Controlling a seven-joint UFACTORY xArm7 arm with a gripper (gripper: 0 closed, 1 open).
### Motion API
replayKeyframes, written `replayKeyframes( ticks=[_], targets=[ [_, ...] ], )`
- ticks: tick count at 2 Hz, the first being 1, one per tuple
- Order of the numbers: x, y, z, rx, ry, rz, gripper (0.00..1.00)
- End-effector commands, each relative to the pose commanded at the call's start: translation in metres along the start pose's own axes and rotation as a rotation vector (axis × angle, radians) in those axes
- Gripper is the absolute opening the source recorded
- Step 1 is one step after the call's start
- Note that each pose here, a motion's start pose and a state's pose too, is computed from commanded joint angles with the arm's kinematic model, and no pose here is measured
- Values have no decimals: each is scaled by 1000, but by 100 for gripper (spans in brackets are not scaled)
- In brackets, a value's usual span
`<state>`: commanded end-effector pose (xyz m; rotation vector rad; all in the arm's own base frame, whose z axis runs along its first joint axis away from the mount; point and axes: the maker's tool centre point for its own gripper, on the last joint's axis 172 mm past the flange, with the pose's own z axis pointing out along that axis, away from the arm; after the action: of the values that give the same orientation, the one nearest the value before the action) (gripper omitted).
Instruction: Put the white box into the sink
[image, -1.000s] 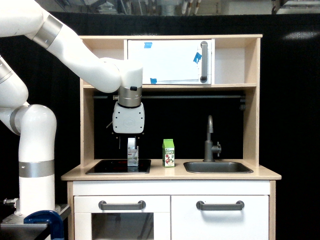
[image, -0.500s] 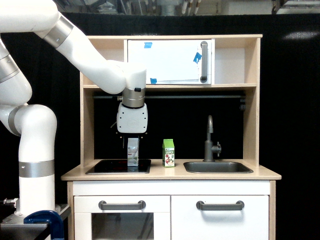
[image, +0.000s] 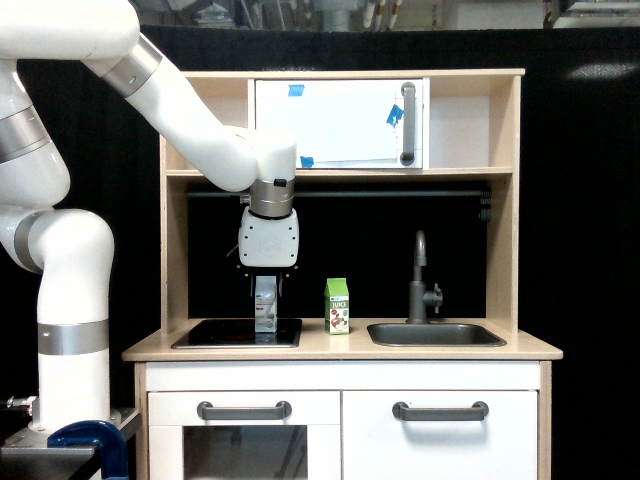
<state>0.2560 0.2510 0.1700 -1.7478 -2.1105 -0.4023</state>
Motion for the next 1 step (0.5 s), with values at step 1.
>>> replayKeyframes(
  ticks=[1],
  targets=[
    [13, 3, 14, 0, 0, 0, 100]
  ],
)
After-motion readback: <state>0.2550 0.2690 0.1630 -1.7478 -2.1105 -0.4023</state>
